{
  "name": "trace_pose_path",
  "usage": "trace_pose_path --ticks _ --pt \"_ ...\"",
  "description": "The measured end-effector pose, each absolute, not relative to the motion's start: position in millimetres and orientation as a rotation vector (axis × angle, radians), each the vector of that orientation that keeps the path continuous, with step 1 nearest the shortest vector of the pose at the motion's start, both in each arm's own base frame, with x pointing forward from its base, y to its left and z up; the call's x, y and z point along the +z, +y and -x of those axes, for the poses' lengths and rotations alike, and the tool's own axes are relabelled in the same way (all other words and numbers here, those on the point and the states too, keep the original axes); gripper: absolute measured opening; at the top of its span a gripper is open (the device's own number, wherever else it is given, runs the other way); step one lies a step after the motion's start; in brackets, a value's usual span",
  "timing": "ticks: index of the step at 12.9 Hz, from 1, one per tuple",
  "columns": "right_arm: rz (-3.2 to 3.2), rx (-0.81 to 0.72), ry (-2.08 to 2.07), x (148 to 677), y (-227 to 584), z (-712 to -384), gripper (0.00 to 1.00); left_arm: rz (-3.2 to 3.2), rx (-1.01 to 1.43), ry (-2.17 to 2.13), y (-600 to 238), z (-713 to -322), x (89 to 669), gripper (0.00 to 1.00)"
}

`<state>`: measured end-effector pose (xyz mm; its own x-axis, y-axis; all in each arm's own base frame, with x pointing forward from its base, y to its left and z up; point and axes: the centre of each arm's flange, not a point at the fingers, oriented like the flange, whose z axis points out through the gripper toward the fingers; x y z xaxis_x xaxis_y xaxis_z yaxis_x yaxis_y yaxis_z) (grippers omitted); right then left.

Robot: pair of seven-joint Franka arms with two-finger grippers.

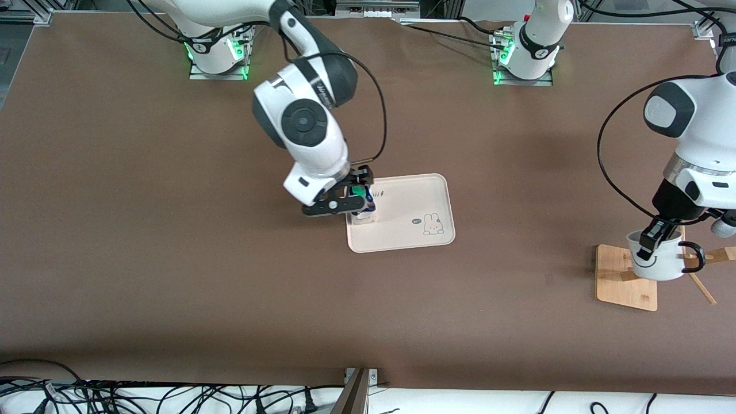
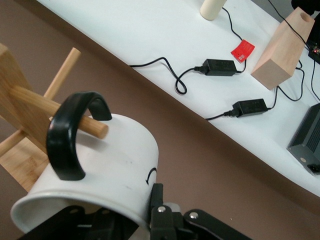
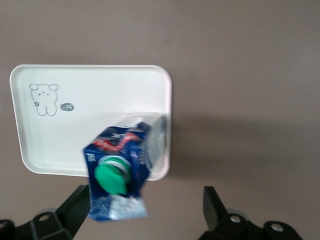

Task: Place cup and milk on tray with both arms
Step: 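Set the milk on the tray while the left gripper lifts the mug, then carry the white mug with the left gripper onto the tray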

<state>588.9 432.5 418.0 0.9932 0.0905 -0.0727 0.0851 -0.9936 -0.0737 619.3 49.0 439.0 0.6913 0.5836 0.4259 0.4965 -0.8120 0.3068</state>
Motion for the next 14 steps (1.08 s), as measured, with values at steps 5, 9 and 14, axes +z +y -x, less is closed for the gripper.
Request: trace_pose_path --ticks 5,9,14 --pt "2.997 0.199 -0.069 511 238 -650 1.0 -2.846 0.458 0.832 22 -623 482 0.08" --pt "2.992 0.228 -0.068 556 141 -642 1.0 -2.898 0.281 0.696 -36 -627 465 0.08" --pt "3.05 0.204 -0.046 601 77 -572 1.0 -3.072 -0.128 0.394 -140 -642 428 0.08"
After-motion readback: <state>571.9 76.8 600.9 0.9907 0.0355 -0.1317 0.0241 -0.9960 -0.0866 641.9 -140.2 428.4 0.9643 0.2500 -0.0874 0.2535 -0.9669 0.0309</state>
